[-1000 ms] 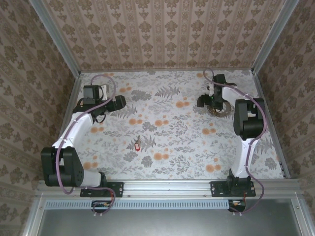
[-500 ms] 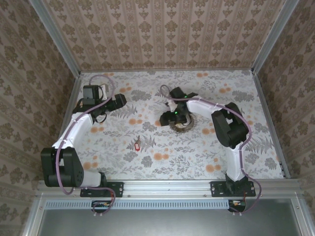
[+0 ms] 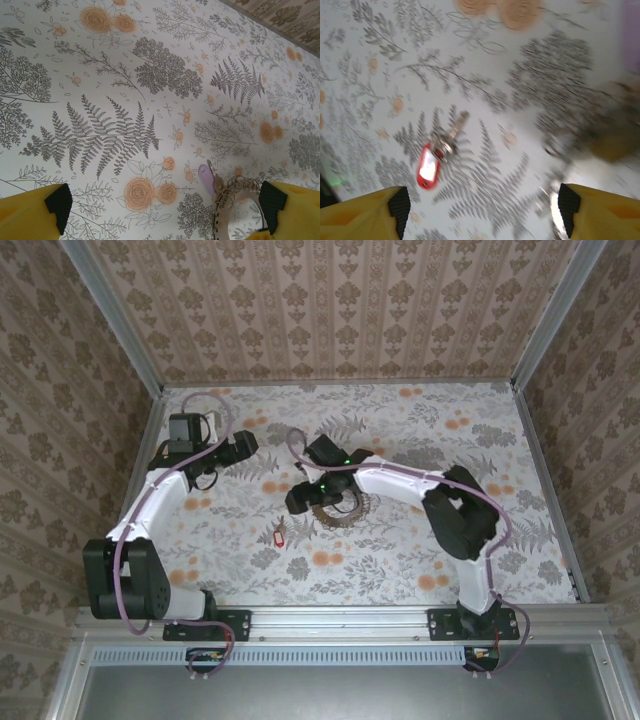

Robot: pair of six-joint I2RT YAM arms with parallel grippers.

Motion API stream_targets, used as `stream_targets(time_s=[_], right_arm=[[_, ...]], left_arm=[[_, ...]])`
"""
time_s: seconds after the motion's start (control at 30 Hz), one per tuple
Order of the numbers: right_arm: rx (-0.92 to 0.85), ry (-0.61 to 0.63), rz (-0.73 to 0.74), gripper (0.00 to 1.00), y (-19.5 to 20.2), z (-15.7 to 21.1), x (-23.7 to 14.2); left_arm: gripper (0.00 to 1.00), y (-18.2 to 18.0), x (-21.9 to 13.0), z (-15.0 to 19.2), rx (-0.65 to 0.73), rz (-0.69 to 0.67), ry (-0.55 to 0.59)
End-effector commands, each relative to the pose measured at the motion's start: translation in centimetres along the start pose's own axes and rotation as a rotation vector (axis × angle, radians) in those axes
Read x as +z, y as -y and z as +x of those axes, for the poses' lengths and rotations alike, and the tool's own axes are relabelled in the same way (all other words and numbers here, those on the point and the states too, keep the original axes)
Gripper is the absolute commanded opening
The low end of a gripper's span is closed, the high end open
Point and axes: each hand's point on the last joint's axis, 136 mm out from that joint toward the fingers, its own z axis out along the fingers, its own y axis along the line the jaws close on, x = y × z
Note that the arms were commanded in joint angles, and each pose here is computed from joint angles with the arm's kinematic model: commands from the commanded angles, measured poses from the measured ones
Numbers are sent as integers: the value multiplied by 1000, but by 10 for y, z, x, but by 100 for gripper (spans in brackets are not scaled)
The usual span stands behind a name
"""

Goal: Put the keys on the keyring

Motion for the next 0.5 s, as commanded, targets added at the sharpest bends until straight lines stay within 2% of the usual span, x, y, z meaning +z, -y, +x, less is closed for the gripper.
stream_targets(time_s=[0.0, 0.1, 0.13, 0.2, 0.3, 0.47], right_arm=[[-158, 96, 178, 76, 21, -1, -52], [-212, 31, 301, 66, 45, 26, -70], [-222, 7, 308, 63, 48, 33, -73], [-241, -51, 294, 51, 48, 49, -74], [-190, -83, 281, 46, 49, 61, -71], [-145, -99, 291, 45, 61, 77, -62]], left_arm=[[100, 1, 3, 1, 0, 17, -18], [100, 5, 2, 3, 66, 22, -30], [100, 6, 2, 6, 87, 21, -39], [100, 13, 3, 8, 131, 28, -47], [100, 20, 7, 14, 154, 44, -64], [100, 30, 16, 26, 217, 47, -104]])
